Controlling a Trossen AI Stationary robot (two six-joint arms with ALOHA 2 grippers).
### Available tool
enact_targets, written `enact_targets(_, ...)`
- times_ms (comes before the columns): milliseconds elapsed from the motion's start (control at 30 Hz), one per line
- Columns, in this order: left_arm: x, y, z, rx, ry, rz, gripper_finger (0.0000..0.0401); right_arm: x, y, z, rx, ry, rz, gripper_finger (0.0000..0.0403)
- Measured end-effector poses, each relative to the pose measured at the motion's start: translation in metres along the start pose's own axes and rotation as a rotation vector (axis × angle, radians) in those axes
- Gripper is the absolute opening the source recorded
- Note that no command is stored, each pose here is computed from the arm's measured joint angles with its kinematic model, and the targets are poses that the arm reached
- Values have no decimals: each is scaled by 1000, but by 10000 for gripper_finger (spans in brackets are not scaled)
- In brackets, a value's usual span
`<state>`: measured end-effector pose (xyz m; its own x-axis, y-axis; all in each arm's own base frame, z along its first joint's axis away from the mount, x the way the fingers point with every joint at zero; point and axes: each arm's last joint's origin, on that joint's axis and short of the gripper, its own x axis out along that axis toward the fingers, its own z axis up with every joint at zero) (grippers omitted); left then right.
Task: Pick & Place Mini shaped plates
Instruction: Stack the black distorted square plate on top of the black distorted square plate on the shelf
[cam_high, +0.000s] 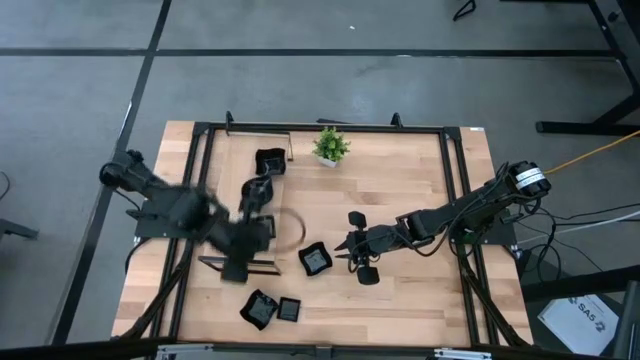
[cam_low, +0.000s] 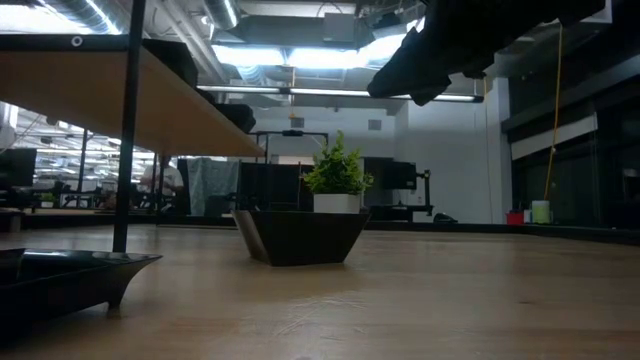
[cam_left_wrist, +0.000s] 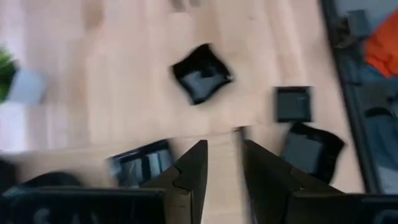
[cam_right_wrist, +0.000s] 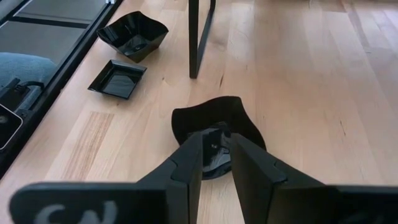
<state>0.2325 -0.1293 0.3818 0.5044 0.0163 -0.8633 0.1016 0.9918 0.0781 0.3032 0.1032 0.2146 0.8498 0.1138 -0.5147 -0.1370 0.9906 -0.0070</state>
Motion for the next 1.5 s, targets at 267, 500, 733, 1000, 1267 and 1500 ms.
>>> enact_targets(267, 24, -79, -10, 85, 26, -59, 95, 0, 0, 0, 8, 0, 0, 83)
enact_targets(500, 59, -136, -28, 105, 109, -52, 95, 0, 0, 0, 20, 0, -2, 83)
enact_targets(733, 94, -177, -51, 133, 199, -17, 95, 0, 0, 0, 27, -1, -2, 83)
enact_targets(1000, 115, -200, -63, 162, 205, -15, 95, 0, 0, 0, 30, -1, -2, 83)
enact_targets(1267, 136, -206, -70, 189, 247, 36, 95, 0, 0, 0, 27, -1, -2, 83)
enact_targets(1500, 156, -212, -78, 207, 302, 57, 95, 0, 0, 0, 22, -1, -2, 83)
